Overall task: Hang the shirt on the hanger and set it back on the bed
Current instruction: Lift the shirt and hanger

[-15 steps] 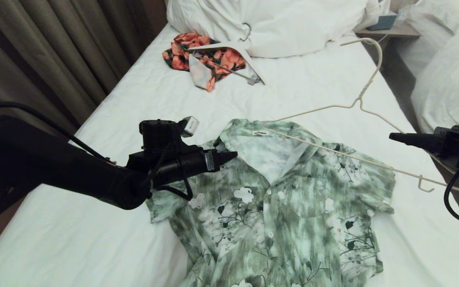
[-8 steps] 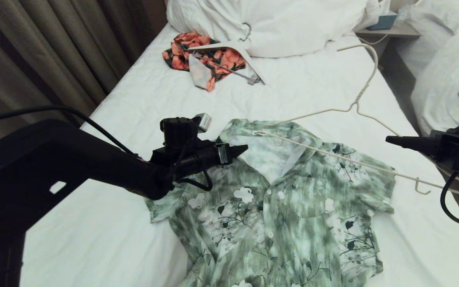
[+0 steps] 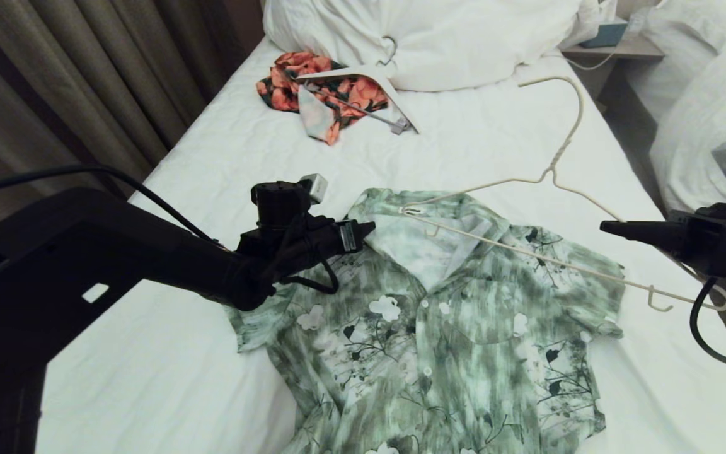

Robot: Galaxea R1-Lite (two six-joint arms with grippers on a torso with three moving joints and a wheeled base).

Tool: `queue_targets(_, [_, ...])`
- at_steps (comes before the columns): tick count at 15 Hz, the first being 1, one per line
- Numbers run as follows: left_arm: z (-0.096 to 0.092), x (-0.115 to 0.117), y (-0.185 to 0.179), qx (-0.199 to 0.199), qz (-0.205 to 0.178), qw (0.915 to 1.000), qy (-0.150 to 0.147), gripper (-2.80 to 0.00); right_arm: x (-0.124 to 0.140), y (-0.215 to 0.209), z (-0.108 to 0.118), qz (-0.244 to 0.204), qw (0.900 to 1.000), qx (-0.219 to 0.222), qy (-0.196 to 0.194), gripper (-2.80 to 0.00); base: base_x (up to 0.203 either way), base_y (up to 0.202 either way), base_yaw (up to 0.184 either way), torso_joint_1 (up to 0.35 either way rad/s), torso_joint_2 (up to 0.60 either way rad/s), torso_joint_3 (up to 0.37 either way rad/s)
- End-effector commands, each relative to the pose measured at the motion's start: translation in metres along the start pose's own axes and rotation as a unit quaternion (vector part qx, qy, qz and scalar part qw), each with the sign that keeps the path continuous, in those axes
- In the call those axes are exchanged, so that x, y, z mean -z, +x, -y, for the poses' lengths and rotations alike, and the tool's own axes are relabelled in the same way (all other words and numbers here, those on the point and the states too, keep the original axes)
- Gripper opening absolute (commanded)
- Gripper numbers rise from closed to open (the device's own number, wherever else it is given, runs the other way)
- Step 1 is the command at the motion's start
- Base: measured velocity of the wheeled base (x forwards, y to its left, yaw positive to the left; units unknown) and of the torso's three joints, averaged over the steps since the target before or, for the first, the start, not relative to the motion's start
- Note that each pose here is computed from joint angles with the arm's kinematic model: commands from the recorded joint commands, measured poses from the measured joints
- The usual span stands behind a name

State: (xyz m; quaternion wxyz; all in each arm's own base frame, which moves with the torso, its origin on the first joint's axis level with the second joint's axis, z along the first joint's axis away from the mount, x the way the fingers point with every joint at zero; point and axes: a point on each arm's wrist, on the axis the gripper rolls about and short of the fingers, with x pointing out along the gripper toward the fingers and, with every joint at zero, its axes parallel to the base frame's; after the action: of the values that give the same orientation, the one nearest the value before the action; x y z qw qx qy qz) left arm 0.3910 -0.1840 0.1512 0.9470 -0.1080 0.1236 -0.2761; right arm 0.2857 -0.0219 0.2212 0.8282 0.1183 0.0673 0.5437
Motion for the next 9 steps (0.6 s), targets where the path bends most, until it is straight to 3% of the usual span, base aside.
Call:
queue_targets(1, [0.009, -0.019, -0.023, 0.005, 0.020, 0.9998, 0.002, -2.80, 0.000, 0.009, -0.006, -0.004, 1.000, -0.021, -0.005, -2.80, 0.000, 0.000, 0.000, 0.000, 0.00, 0.000])
queue_targets(5, [0.018, -0.031, -0.052, -0.001, -0.011, 0.9999, -0.005, -2.80, -0.002, 0.022, -0.011, -0.007, 0.999, -0.041, -0.011, -2.80, 0.000, 0.000, 0.000, 0.000, 0.00, 0.000])
queue_targets(9, [0.023, -0.014, -0.039, 0.002, -0.034, 0.9994, -0.007, -2.80, -0.008, 0.014, -0.011, 0.006, 1.000, -0.011, -0.019, -2.80, 0.000, 0.000, 0.000, 0.000, 0.00, 0.000])
